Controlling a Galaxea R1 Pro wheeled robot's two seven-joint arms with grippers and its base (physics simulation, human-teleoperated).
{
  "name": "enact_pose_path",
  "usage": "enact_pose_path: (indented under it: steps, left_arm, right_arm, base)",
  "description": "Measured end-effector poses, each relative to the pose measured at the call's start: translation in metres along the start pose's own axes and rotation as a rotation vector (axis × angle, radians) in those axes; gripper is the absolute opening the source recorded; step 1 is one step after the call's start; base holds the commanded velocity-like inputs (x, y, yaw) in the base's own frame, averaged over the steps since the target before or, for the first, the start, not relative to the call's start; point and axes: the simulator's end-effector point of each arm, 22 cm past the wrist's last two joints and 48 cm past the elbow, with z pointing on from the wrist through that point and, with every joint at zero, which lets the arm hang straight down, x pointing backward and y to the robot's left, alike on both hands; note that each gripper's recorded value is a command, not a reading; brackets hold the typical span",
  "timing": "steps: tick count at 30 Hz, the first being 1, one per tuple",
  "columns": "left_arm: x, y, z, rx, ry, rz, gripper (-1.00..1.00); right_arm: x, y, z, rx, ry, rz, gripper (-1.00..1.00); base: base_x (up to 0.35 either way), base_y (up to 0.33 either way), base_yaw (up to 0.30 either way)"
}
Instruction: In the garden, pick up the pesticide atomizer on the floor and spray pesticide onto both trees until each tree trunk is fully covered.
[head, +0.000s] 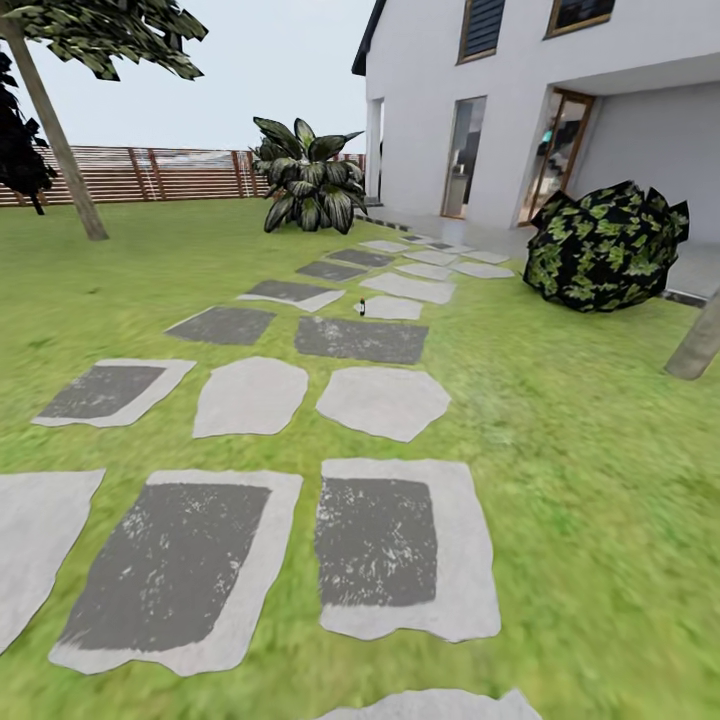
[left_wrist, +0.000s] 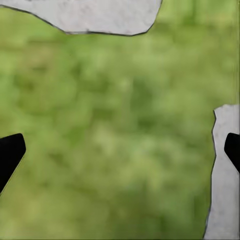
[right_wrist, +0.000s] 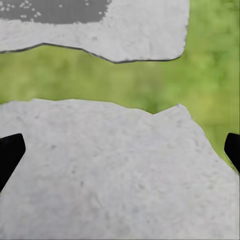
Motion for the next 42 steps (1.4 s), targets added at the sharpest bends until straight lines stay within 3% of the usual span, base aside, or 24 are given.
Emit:
enact_pose_path:
  steps: [42]
  left_arm:
    - [0.0001, 0.0000, 0.0000, 0.000, 0.000, 0.000, 1.00]
  right_arm:
    - [0.0001, -0.0011, -0.0001, 0.001, 0.000, -0.001, 1.00]
  base:
    - [0.339, 0.000, 0.000]
